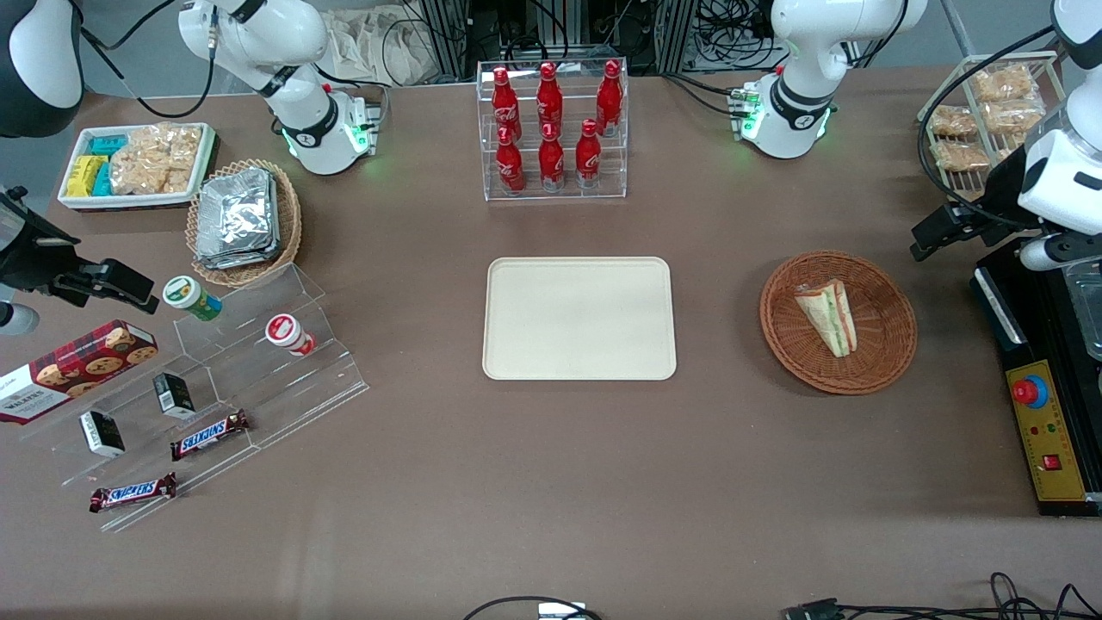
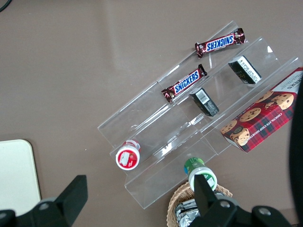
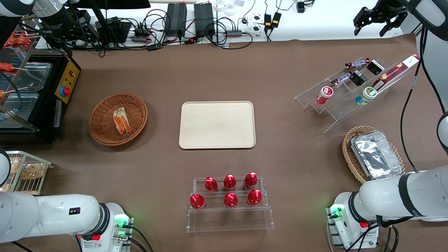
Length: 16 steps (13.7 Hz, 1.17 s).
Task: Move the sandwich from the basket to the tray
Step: 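Move the left gripper over the sandwich in the wicker basket, then lower the open left gripper around the wrapped sandwich and close it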
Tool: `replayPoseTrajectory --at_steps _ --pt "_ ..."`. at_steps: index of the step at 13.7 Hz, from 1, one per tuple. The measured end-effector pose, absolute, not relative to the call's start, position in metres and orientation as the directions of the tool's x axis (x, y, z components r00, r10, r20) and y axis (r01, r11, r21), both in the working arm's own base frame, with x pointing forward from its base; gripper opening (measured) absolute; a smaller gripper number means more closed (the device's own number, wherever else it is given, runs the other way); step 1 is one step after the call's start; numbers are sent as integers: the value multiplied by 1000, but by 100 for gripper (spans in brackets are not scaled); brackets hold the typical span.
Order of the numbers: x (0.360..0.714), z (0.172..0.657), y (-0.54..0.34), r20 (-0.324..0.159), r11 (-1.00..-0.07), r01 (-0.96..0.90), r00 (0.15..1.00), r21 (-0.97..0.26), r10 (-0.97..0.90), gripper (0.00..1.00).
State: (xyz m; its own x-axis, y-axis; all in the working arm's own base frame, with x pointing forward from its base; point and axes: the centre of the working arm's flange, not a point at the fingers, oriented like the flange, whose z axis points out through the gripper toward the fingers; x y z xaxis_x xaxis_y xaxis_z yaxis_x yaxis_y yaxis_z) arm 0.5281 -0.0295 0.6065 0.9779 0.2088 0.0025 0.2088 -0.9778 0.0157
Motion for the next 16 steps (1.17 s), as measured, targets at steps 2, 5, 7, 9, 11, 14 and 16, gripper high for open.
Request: replayPoseTrajectory --at_steps 2,5,7,9,11,14,16 --pt "527 606 -31 -7 -978 206 979 13 206 100" --pt "525 599 -32 -51 -979 204 978 2 203 100" --pt "525 578 -33 -97 -975 224 970 -11 224 100" --pt "523 539 -32 -145 -969 247 958 -29 248 100" --pt "521 487 -29 -126 -963 267 955 -26 268 100" --pt "505 401 -25 -82 -949 314 946 -17 314 100" --pt "493 358 -23 -67 -947 322 944 -13 322 100"
